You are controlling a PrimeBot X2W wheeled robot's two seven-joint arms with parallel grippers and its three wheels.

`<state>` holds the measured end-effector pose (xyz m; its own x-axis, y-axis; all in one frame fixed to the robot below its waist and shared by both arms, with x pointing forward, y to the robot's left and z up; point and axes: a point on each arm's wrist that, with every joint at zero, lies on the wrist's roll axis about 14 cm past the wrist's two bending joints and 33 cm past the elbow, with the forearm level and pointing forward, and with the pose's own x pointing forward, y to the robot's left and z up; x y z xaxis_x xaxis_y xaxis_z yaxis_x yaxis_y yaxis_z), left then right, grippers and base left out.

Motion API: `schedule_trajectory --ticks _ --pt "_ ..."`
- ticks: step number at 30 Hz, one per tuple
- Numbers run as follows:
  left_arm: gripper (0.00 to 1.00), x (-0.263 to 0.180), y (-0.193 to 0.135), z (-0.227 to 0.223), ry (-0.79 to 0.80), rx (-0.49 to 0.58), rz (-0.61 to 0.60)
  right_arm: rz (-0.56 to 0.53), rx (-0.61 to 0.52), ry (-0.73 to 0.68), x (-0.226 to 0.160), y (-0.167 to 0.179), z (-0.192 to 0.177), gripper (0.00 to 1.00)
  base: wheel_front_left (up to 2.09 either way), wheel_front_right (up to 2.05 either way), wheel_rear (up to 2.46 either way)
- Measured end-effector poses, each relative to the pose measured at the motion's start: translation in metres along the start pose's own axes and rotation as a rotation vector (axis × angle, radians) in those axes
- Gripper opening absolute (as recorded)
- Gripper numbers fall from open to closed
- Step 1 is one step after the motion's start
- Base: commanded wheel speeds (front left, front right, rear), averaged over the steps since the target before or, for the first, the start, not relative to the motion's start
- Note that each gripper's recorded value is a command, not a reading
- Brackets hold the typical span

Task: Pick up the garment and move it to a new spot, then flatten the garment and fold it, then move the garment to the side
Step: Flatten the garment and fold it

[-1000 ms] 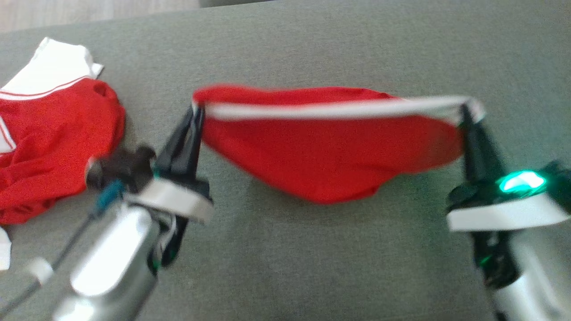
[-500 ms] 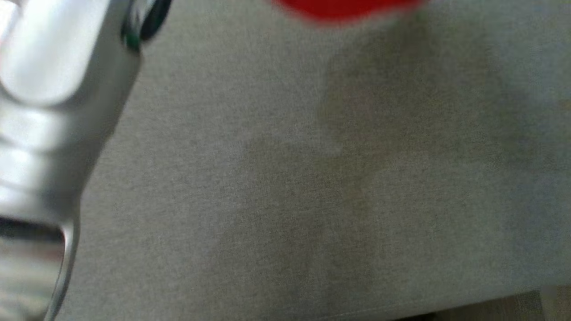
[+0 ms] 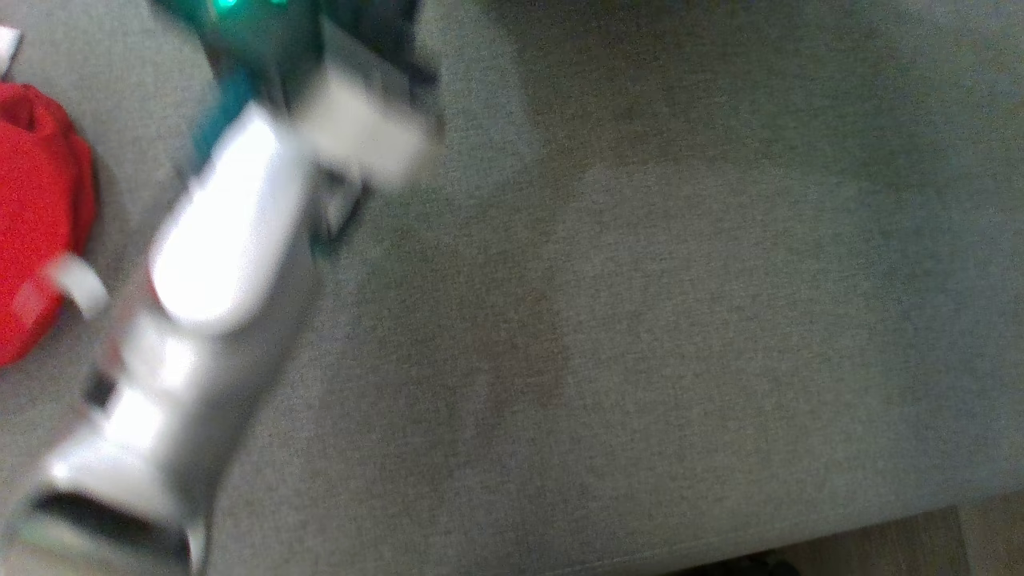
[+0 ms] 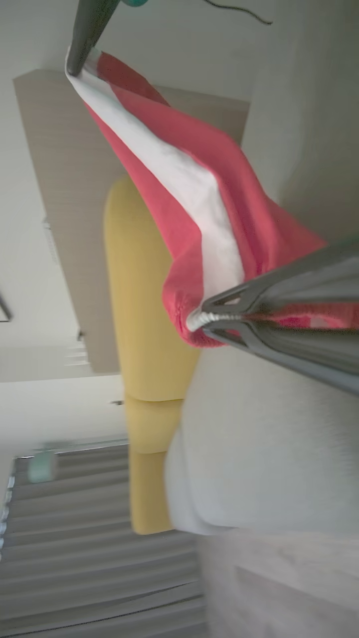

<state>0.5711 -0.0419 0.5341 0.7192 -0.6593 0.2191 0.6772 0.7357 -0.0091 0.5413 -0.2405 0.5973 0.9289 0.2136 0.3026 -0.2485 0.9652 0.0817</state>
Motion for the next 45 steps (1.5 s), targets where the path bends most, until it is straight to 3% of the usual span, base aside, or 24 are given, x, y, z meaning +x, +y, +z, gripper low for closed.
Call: schedule_trajectory --ticks 5,9,14,22,28,34,45 --pt "0.0 -0.074 -0.035 -0.063 0.185 -0.13 0.063 -0.028 0.091 0.204 -0.07 0.014 -0.051 0.0 0.0 0.0 0.0" --pt "0.0 -0.124 -0.067 -0.079 0.28 -0.171 0.081 -0.047 0.162 0.315 -0.127 0.028 -0.064 0.0 0.0 0.0 0.0" --pt "0.0 -0.164 -0.092 -0.07 0.308 -0.169 0.102 -0.103 0.234 0.385 -0.189 0.036 -0.059 0.0 0.0 0.0 0.0" --pt "0.0 -0.206 -0.107 -0.054 0.316 -0.183 0.127 -0.142 0.302 0.352 -0.226 0.041 -0.024 0.0 0.0 0.0 0.0" --pt "0.0 -0.192 -0.102 -0.032 0.232 -0.187 0.148 -0.138 0.229 0.343 -0.216 0.026 -0.018 0.0 0.0 0.0 0.0" --pt "0.0 -0.135 -0.079 -0.021 0.144 -0.209 0.139 -0.057 0.123 0.376 -0.164 0.005 -0.038 0.0 0.0 0.0 0.0" --pt "0.0 -0.096 -0.022 -0.063 0.231 -0.172 0.231 0.093 0.068 0.494 -0.069 0.0 -0.105 0.0 0.0 0.0 0.0"
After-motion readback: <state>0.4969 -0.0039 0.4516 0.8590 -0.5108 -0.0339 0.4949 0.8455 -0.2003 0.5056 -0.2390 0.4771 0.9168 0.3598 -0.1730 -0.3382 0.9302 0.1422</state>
